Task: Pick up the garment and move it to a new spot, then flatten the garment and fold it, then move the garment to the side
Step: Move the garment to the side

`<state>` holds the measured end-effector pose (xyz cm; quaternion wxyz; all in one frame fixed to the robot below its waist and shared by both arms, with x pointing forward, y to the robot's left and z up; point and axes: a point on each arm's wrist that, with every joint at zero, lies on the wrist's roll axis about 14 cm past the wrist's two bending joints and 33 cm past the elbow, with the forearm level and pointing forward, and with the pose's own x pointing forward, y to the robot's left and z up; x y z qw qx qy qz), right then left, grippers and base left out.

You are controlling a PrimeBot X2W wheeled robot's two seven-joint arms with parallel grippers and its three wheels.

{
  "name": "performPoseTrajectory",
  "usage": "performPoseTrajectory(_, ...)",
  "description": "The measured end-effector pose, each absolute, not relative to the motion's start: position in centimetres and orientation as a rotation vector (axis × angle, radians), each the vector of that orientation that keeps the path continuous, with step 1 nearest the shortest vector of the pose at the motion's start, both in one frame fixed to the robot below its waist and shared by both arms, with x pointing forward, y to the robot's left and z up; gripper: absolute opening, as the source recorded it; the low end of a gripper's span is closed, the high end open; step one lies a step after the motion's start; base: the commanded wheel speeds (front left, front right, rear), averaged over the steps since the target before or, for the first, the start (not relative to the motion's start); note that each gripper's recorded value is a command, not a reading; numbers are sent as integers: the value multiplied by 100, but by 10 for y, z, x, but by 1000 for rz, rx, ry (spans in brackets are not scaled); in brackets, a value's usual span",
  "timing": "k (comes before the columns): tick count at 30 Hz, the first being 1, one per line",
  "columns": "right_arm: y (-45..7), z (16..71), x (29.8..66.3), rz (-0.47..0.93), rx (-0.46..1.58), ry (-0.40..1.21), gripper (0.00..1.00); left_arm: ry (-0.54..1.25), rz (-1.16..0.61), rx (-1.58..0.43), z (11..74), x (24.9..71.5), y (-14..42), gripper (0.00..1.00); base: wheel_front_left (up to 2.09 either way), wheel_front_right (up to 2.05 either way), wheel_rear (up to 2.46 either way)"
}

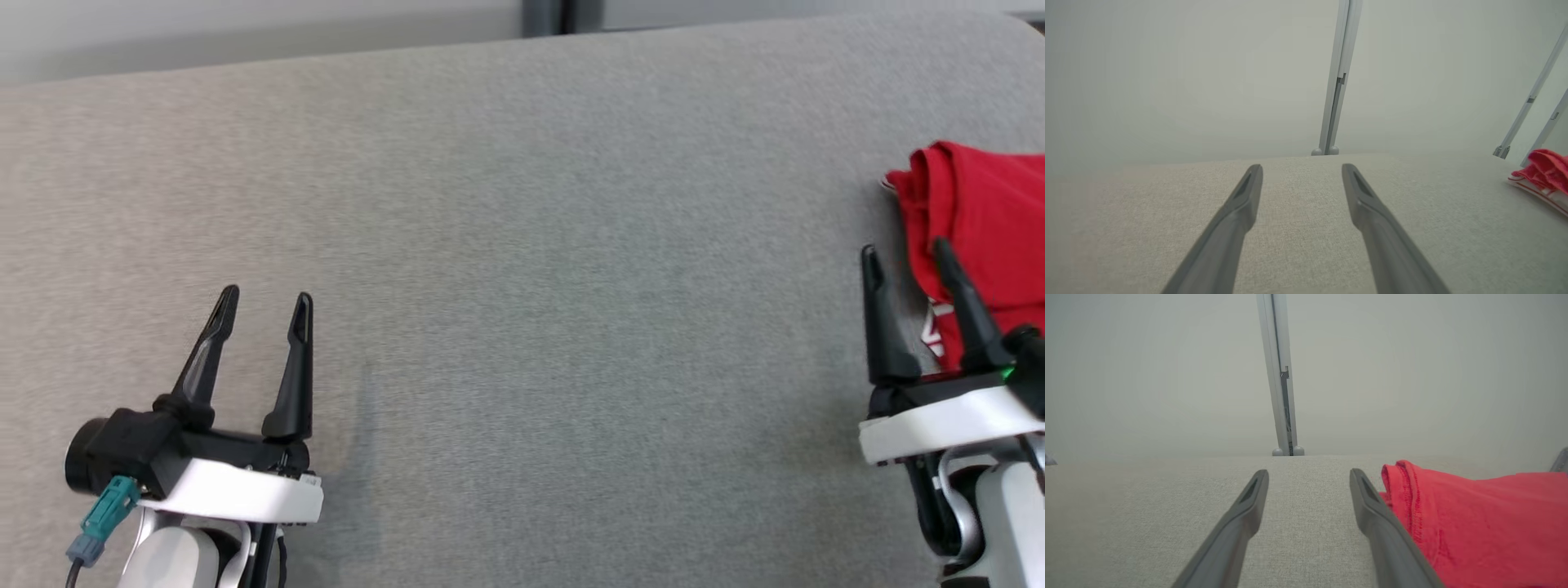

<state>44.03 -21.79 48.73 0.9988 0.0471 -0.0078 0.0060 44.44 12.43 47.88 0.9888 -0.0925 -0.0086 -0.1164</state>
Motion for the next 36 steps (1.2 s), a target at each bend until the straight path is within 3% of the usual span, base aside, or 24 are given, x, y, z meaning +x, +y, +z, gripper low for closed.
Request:
performPoseTrajectory(12, -161, 510, 424, 161, 101, -44, 100, -9, -62, -165, 486, 387, 181, 100, 0, 0, 0)
performPoseTrajectory(36, -173, 518, 359, 109, 111, -29, 100, -7, -20, -147, 493, 328, 194, 100, 0, 0, 0)
